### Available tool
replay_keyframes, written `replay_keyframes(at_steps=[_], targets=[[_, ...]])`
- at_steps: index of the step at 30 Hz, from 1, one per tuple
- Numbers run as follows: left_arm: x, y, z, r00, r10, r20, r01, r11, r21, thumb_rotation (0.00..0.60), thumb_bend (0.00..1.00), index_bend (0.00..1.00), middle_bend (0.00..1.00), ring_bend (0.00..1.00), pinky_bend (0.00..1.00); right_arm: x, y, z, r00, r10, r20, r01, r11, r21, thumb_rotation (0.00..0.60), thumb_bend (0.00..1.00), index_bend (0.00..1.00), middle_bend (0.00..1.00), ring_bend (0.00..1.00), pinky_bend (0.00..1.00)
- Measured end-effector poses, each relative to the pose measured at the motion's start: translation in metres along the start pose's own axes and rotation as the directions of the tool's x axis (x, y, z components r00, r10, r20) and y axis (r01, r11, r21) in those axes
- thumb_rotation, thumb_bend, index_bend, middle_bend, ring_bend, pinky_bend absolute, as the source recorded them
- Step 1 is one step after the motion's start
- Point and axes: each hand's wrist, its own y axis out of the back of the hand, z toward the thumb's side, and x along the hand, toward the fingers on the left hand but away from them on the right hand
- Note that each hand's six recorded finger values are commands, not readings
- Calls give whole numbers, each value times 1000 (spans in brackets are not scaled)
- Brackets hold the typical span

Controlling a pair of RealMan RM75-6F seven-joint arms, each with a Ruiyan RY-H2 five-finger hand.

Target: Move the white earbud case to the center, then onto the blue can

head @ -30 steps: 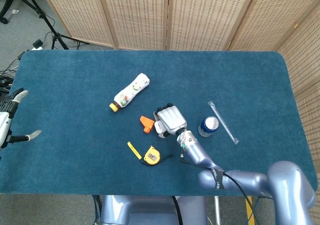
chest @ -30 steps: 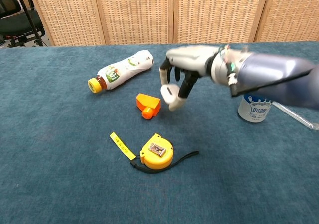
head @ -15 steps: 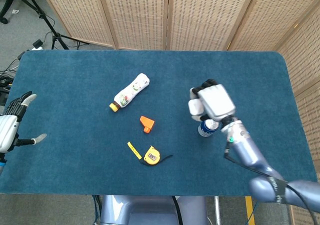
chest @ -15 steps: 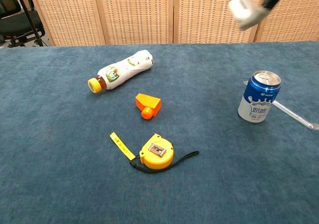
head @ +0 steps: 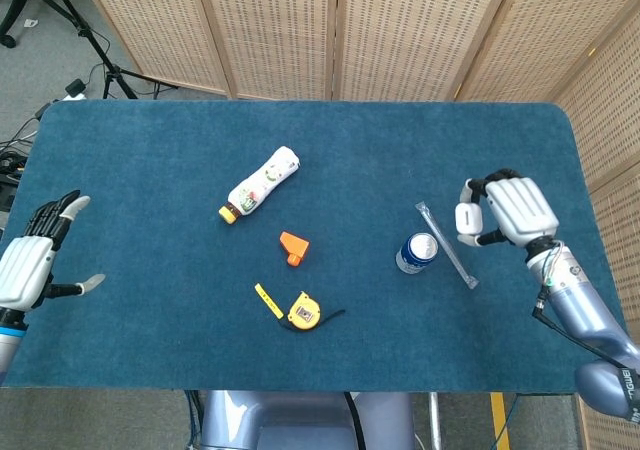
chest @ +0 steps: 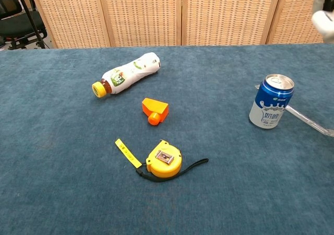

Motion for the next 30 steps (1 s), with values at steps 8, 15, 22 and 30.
replay_keyframes(at_steps=[8, 15, 22, 30], targets=[[1, -2, 1, 1000, -1, -8, 1, 1000, 5, 600, 159, 0, 0, 0, 0, -6, -36, 10, 995, 93, -34, -92, 995, 23, 600, 517, 577, 556, 352, 224], [2, -2, -2, 1000, -12, -18, 12, 1000, -2, 600, 160, 0, 0, 0, 0, -18, -51, 29, 993, 107, -56, -106, 994, 25, 600, 517, 577, 526, 352, 224], [2, 1, -4, 1000, 2, -22, -2, 1000, -17, 600, 160, 0, 0, 0, 0, -30, -60, 40, 995, 99, -34, -97, 995, 37, 600, 517, 577, 496, 334, 225], [3, 0, -4, 1000, -2, -23, 2, 1000, -16, 600, 160, 0, 0, 0, 0, -33, -68, 51, 994, 108, -34, -106, 993, 52, 600, 517, 576, 444, 298, 224]])
